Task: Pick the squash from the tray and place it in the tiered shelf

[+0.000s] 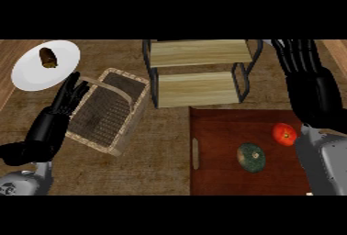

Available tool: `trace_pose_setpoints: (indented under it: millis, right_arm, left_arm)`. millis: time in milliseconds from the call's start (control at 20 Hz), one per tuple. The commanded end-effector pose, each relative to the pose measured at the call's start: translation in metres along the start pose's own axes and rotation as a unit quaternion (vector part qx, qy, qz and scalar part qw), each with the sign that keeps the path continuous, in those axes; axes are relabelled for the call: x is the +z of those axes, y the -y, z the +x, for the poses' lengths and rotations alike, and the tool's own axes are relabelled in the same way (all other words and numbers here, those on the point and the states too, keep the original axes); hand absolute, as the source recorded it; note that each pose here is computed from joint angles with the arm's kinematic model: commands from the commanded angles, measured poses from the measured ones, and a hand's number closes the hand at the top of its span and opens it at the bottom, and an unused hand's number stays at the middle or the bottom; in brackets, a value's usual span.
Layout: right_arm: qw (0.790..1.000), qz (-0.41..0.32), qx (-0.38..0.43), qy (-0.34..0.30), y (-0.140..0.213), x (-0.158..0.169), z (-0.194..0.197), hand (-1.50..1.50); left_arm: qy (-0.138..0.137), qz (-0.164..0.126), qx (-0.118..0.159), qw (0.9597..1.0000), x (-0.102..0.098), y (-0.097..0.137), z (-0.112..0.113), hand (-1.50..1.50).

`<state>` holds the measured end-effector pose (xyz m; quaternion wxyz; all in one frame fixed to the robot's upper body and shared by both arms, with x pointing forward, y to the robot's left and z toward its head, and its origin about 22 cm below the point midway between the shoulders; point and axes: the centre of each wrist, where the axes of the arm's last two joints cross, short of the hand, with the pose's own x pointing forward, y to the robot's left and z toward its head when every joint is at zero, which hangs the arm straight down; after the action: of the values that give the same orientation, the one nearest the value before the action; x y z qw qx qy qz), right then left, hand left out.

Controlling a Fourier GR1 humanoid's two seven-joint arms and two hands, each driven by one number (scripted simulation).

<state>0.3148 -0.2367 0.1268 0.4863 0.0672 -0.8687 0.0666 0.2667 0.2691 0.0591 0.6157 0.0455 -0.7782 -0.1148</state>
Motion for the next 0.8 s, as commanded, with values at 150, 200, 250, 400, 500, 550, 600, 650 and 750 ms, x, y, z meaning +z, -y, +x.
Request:
trace_pose_setpoints:
  millis: [150, 200, 250, 400, 500, 550, 600, 650, 750]
  right_arm:
    - [0.988, 0.094, -0.012, -0.124, 0.056, 0.021, -0.020, -1.50]
    - [0.981, 0.117, -0.017, -0.155, 0.062, 0.032, -0.031, -1.50]
    - [0.973, 0.140, -0.015, -0.185, 0.073, 0.028, -0.028, -1.50]
    - [0.964, 0.040, 0.173, -0.198, 0.101, 0.039, -0.014, 1.50]
    - [0.951, -0.013, 0.225, -0.211, 0.102, 0.064, -0.038, 1.50]
    - [0.956, -0.068, 0.199, -0.203, 0.096, 0.081, -0.061, 1.50]
    - [0.961, -0.093, 0.173, -0.197, 0.079, 0.093, -0.088, -1.50]
    - [0.963, -0.122, 0.148, -0.188, 0.089, 0.111, -0.094, -1.50]
    - [0.970, -0.146, 0.107, -0.160, 0.092, 0.126, -0.113, -1.50]
  left_arm:
    - [-0.052, 0.002, -0.010, 0.9986, -0.006, 0.026, -0.011, 0.00]
    - [-0.065, 0.009, -0.021, 0.9976, -0.003, 0.004, -0.015, 0.00]
    - [-0.082, 0.010, -0.022, 0.9963, -0.001, 0.019, -0.023, 0.00]
    - [-0.083, 0.000, -0.006, 0.9965, 0.005, 0.018, -0.020, 0.00]
    - [-0.091, 0.001, 0.008, 0.9958, 0.001, 0.027, -0.022, 0.00]
    - [-0.102, -0.011, 0.006, 0.9947, 0.001, 0.033, -0.025, 0.00]
    - [-0.084, -0.010, -0.005, 0.9964, -0.009, 0.037, -0.021, 0.00]
    - [-0.101, -0.010, 0.012, 0.9947, -0.004, 0.048, -0.015, 0.00]
    - [-0.098, -0.016, 0.013, 0.9949, -0.006, 0.055, -0.027, 0.00]
